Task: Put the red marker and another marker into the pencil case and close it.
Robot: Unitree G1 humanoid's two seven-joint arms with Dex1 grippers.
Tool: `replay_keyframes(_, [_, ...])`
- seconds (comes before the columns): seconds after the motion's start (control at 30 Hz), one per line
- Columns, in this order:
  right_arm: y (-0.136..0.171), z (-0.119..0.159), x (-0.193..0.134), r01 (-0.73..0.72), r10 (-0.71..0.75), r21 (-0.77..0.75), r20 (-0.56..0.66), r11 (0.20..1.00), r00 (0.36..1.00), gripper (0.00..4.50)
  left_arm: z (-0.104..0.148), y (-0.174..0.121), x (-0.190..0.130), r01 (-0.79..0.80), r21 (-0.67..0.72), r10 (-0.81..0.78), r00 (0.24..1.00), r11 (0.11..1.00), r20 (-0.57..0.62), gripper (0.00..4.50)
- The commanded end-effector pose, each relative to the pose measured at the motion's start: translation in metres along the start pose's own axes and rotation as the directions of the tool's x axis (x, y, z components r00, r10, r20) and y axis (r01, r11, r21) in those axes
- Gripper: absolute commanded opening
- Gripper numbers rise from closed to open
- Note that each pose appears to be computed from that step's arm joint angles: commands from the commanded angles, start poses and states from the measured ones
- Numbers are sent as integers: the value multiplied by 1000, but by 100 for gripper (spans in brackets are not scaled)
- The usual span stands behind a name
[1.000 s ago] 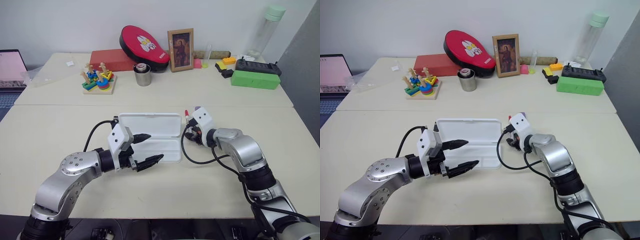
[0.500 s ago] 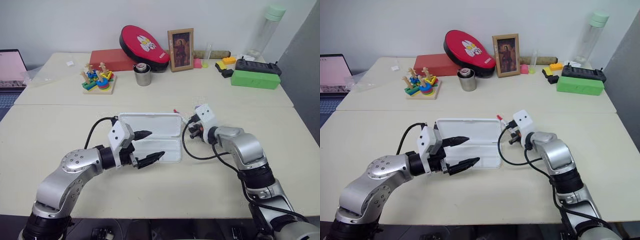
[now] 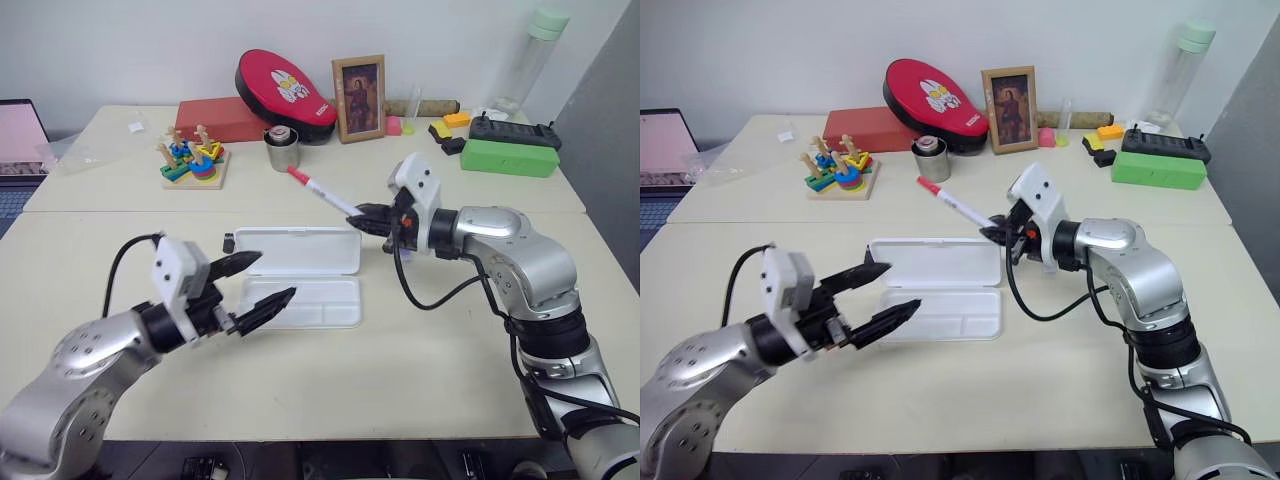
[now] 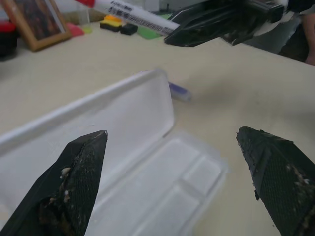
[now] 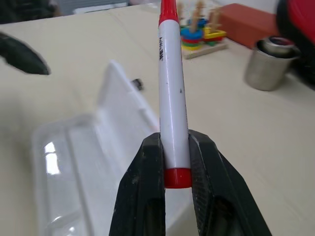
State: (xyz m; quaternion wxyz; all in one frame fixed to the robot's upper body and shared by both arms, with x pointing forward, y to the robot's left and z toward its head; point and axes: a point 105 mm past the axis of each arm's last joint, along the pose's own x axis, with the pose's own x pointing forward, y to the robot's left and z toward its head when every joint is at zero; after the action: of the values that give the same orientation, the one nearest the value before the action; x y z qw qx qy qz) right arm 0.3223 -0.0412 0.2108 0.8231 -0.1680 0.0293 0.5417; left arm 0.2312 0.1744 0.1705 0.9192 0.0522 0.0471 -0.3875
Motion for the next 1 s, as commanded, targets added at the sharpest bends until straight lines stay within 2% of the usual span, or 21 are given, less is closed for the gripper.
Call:
replay_keyframes(0.03, [25,-5,18,-118,111,-137,-62,983,992,33,-15,1,-25,-68,30,70,995,997,-73,450])
replay_keyframes(0.2, [50,-35,41,-228,192,-236,-164,945,967,33,-22,4,-40,-131,19,132,988,991,-85,450])
replay_keyframes(0.3, [51,-48,50,-238,184,-276,-206,931,961,33,-21,4,-40,-135,23,136,987,991,-81,450])
replay_keyframes(0.77, [33,-59,60,-257,182,-332,-240,908,954,33,-20,0,-33,-121,24,122,990,992,-70,450])
replay_keyframes(0.83, [33,-57,59,-256,183,-333,-234,908,955,104,-20,1,-32,-118,25,119,991,993,-67,450])
replay_keyframes(1.0, [34,-49,53,-260,199,-336,-207,905,958,212,-18,-1,-28,-101,26,103,993,995,-65,450])
